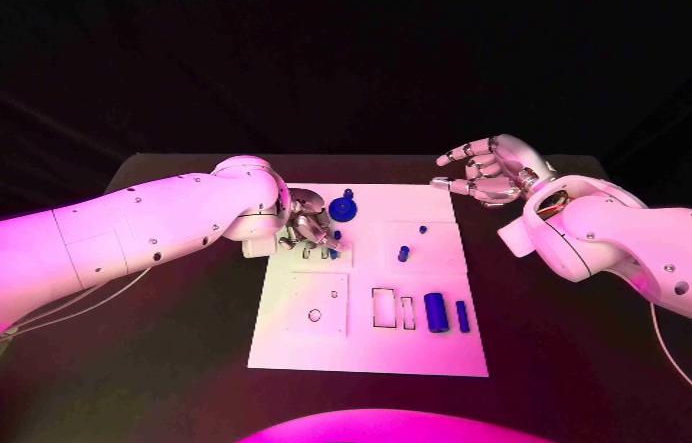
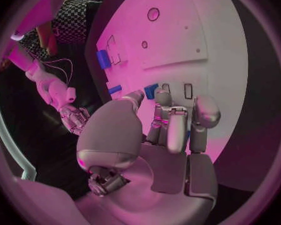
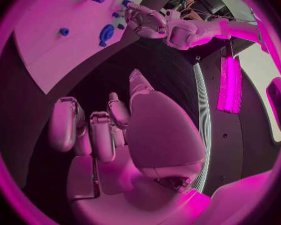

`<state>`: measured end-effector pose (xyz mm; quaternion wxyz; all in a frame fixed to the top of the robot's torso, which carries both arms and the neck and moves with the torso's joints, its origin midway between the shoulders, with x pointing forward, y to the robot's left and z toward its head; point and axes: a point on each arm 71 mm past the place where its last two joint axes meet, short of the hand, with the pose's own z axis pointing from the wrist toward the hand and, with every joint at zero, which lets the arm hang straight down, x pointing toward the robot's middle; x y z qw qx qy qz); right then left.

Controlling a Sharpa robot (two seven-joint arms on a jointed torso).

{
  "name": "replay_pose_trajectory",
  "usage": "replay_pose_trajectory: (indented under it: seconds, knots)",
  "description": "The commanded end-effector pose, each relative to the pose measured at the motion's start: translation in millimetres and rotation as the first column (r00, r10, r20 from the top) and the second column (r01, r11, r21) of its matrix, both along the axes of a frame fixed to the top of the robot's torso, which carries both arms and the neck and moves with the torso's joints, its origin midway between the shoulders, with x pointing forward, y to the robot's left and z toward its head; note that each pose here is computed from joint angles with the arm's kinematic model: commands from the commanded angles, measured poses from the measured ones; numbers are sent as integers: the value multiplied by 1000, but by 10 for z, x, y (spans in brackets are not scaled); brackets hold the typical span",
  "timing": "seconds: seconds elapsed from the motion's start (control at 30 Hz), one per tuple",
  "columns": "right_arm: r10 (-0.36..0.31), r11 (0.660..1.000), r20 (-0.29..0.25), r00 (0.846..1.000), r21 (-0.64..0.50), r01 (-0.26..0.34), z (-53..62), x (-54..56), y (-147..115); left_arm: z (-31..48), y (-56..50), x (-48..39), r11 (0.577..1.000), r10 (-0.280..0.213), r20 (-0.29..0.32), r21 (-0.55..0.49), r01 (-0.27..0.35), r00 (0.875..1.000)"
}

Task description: Assemble the parts on the task board

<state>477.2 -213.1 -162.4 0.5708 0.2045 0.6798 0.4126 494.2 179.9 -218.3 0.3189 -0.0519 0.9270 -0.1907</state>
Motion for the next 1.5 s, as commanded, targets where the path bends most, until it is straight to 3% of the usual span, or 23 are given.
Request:
replay_pose_trajectory:
  seconds: [0.03, 0.57, 0.87, 1.0, 1.17, 1.27, 1.5]
  knots:
    - [13, 1000, -2, 1000, -10, -13, -7, -4, 12, 11, -26, -2, 999, 14, -5, -30, -14, 1000]
    - [7, 1000, -11, 1000, -16, -8, -36, 1, 2, 13, -9, -18, 994, 52, -40, -90, -56, 998]
    - [6, 1000, -12, 1000, -16, -7, -45, 2, -1, 22, 59, -51, 993, 62, -49, -94, -66, 997]
    - [6, 1000, -12, 1000, -16, -7, -48, 2, -1, 37, 102, -67, 993, 73, -33, -91, -75, 997]
    - [4, 1000, -11, 1000, -17, -4, -51, 0, -9, 77, 155, -83, 994, 87, 31, -77, -84, 996]
    - [3, 1000, -11, 1000, -17, -3, -52, -1, -13, 100, 169, -91, 995, 87, 79, -60, -82, 993]
    - [2, 1000, -11, 1000, -17, -2, -53, -2, -16, 107, 181, -108, 994, 99, 125, -53, -93, 987]
